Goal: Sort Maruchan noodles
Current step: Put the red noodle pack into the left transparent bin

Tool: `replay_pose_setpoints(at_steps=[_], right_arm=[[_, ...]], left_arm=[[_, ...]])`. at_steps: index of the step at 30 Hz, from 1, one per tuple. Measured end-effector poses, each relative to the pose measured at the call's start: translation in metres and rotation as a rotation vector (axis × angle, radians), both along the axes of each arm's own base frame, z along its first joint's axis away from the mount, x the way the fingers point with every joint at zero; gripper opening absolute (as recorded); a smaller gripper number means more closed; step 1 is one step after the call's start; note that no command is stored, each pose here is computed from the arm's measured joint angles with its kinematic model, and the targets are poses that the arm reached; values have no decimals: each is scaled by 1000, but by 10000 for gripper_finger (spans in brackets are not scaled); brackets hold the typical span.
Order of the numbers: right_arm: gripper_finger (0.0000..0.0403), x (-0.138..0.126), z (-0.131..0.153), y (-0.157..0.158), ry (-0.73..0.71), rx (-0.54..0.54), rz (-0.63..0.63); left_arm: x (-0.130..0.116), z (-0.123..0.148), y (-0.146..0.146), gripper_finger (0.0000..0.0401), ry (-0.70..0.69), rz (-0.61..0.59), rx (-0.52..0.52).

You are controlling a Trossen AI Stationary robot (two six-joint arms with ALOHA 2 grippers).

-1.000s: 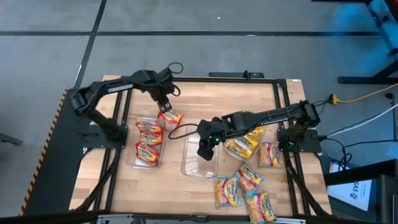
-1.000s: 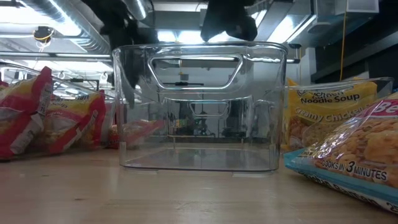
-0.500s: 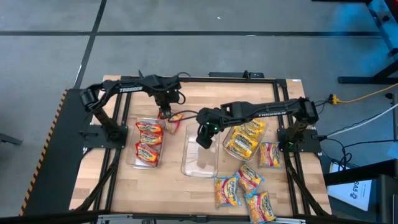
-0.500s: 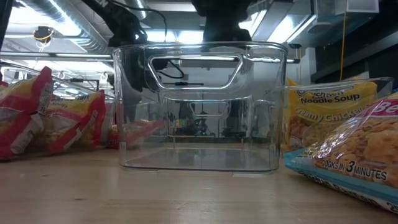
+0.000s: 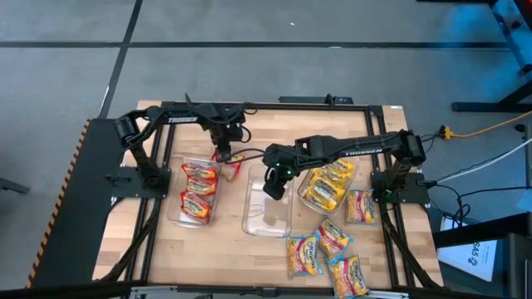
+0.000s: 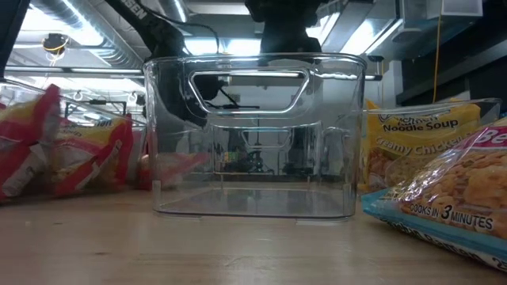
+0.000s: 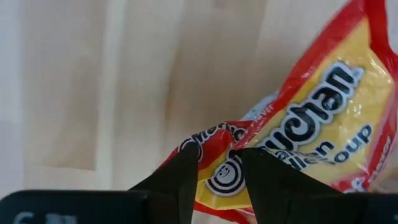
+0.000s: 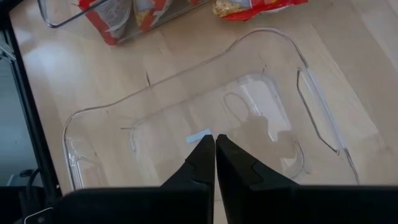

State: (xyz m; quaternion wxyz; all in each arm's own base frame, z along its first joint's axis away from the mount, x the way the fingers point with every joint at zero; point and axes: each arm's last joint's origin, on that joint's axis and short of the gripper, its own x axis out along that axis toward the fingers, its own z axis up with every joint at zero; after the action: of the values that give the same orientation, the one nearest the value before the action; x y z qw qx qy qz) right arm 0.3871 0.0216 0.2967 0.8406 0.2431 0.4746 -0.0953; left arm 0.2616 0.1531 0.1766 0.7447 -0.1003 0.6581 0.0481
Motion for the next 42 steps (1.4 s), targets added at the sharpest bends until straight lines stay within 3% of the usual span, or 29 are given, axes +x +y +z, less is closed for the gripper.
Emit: replay_pose_setpoints(at_steps=[3,7,14,19,28,35,42], right_arm=[[14,0,0,0,0,0,0],[14,0,0,0,0,1,-1],[14,0,0,0,-1,-10,0],[14,0,0,-1,-3,-33,6],[14,0,0,-1,-7,-40,2],[14,0,0,-1,-6,-40,2],[14,0,0,-1,-4,-39,2]], left_arm=[[1,0,-2,86,24,0,43],[-1,6,0,12,32,30,99],[-13,30,-9,1,10,74,109],[-31,67,-25,1,-44,118,180],[-69,164,-66,0,-338,247,293],[-102,228,-105,0,-459,289,271],[-126,242,-136,0,-337,305,89]])
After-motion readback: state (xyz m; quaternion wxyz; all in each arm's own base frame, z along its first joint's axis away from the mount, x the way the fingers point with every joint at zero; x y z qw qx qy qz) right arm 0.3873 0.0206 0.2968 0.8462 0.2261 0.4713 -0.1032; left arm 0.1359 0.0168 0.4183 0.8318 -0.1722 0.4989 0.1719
